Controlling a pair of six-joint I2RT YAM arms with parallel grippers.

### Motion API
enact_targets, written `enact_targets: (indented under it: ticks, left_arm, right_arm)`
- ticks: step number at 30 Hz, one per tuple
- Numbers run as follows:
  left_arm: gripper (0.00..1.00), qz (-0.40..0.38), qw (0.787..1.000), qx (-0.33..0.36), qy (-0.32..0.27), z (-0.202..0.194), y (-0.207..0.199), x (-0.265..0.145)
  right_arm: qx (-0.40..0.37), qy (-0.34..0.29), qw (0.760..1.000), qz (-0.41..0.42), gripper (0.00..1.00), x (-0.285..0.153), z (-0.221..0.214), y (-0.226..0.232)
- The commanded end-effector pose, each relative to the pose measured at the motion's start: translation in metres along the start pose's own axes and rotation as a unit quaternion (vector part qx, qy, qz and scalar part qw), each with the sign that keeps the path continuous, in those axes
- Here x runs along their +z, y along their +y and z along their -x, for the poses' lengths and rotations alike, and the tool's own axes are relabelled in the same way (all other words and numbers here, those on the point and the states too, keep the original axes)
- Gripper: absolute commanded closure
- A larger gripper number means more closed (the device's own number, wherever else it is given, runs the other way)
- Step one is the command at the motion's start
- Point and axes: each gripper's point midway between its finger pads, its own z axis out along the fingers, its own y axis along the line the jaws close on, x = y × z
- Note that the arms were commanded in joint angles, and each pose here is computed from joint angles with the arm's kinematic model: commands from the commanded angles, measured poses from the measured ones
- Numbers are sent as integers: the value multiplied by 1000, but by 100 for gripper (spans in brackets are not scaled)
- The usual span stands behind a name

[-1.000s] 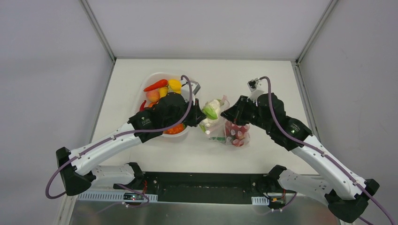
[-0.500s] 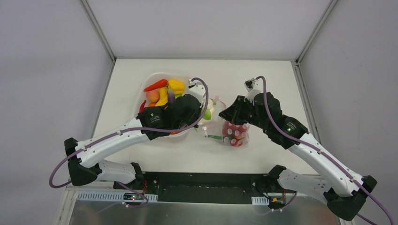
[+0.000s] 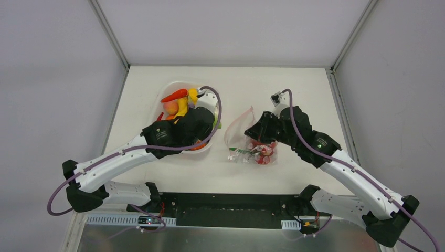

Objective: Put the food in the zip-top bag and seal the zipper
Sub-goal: Adjust the zipper food storage bag at the center of the board.

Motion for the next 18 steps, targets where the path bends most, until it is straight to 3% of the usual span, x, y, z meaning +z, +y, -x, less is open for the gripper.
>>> enact_targets:
  ticks: [1, 8, 13, 18]
  left_arm:
    - [100, -10, 999, -20, -44, 22, 14, -23]
    - [100, -126, 981, -88, -119, 56, -8, -54]
    - [100, -238, 948, -142, -155, 73, -47, -69]
    - [100, -271, 918, -228, -178, 74, -61, -59]
  right_arm:
    - [-7, -9, 1000, 29, 96, 0, 6, 13]
    - [1, -13, 999, 45, 96, 2, 10, 22]
    - [2, -22, 999, 42, 96, 0, 13, 20]
    - [6, -34, 999, 39, 96, -5, 17, 20]
